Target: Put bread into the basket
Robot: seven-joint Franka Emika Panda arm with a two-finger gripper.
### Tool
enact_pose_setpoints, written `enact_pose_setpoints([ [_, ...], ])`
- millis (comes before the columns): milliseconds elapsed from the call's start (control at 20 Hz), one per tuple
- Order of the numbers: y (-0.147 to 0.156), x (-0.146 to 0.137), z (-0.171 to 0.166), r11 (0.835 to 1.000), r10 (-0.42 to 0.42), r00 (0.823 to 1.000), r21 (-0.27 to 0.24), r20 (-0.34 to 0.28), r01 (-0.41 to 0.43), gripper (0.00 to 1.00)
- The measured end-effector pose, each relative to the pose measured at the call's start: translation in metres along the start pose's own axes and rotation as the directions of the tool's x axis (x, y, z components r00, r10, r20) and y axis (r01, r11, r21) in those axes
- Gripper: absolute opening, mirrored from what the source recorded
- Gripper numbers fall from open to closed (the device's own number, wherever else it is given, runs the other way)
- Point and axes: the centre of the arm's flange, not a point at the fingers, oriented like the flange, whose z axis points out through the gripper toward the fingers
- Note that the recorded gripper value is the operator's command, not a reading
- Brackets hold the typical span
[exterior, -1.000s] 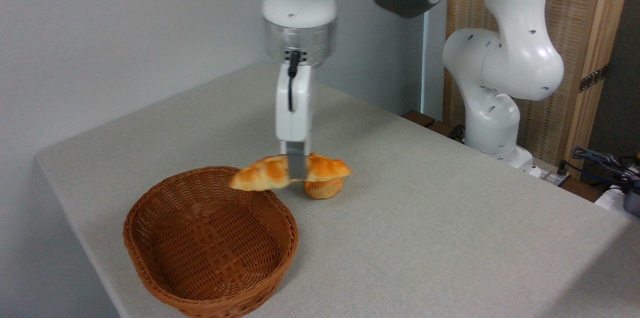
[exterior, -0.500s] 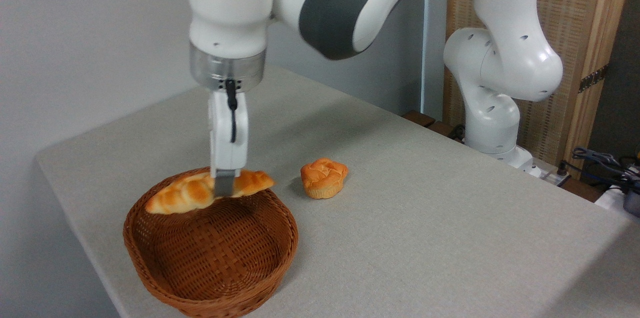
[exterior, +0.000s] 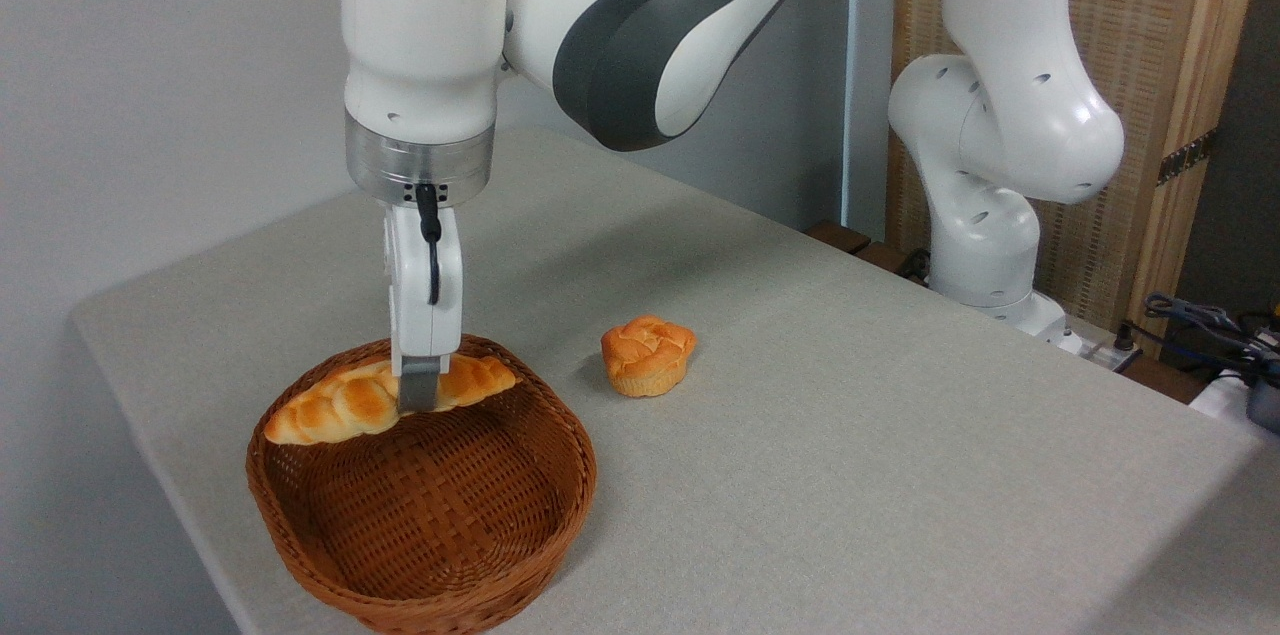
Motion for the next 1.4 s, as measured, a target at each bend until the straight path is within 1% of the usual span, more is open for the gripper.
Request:
enact_pose_setpoints([
  [700,0.0,0.001,-0.007,1.0,0.003,1.0,0.002,0.004,-0.003,1.0],
  [800,0.002,-0.001,-0.016,1.0,-0.014,1.0,-0.004,0.024,0.014,1.0],
  [950,0.007,-0.002,-0.042,0.996,-0.087,0.992,-0.024,0.09,0.089,1.0],
  [1000,0.01,-0.002,-0.052,0.991,-0.125,0.983,-0.022,0.132,0.129,1.0],
  [1050,0.012,-0.002,-0.058,0.988,-0.146,0.978,-0.016,0.151,0.151,1.0],
  [1100,0.014,-0.001,-0.066,0.98,-0.194,0.964,0.001,0.184,0.198,1.0],
  [1150,0.015,-0.001,-0.07,0.974,-0.222,0.955,0.011,0.196,0.224,1.0],
  [1200,0.017,0.001,-0.074,0.962,-0.27,0.94,0.026,0.209,0.27,1.0],
  [1250,0.018,0.002,-0.075,0.955,-0.295,0.932,0.033,0.213,0.295,1.0],
  [1350,0.023,0.009,-0.079,0.922,-0.385,0.897,0.054,0.215,0.383,1.0],
  [1400,0.025,0.011,-0.079,0.913,-0.406,0.888,0.056,0.217,0.404,1.0],
])
